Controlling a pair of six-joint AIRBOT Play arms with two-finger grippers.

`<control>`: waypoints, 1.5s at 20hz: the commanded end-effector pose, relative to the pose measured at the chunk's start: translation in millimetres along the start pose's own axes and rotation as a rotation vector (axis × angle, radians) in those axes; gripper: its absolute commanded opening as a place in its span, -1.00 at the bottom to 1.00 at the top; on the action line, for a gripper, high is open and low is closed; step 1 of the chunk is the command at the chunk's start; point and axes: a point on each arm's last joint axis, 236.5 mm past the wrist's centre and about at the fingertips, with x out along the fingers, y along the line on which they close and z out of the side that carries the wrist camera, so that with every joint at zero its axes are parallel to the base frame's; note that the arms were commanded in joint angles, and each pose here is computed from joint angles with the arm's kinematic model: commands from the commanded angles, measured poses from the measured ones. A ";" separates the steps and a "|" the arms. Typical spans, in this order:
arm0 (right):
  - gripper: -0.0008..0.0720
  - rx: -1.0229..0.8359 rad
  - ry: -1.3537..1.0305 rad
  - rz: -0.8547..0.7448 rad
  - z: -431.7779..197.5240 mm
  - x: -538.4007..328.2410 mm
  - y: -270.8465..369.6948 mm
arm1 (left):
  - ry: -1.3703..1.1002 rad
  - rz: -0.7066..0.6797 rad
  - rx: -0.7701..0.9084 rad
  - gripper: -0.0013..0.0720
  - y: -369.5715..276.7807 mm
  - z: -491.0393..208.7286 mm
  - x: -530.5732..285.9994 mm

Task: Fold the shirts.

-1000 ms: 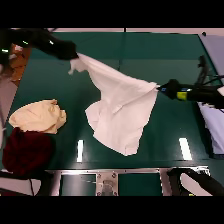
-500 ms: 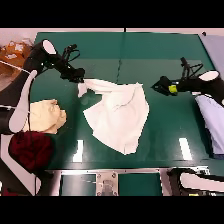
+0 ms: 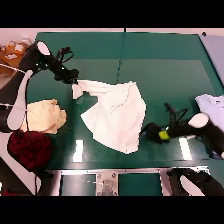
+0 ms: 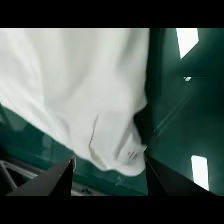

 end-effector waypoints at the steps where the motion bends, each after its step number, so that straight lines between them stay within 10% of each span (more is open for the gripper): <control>1: 0.42 0.062 0.076 0.046 -66.5 47.0 2.2 | 0.018 0.002 -0.006 -0.91 3.7 -4.5 -1.3; 9: 0.40 0.036 -0.027 0.043 -41.0 101.4 37.4 | 0.048 -0.002 0.002 -0.91 2.7 -11.6 -1.8; 12: -0.94 -0.068 -0.073 0.028 -5.6 107.7 51.9 | 0.084 -0.005 0.012 -0.91 3.4 -20.7 -7.9; 30: -0.94 -0.135 -0.470 -0.267 314.8 -114.0 -34.6 | 0.491 -0.001 -0.009 -0.91 11.6 -150.6 -12.2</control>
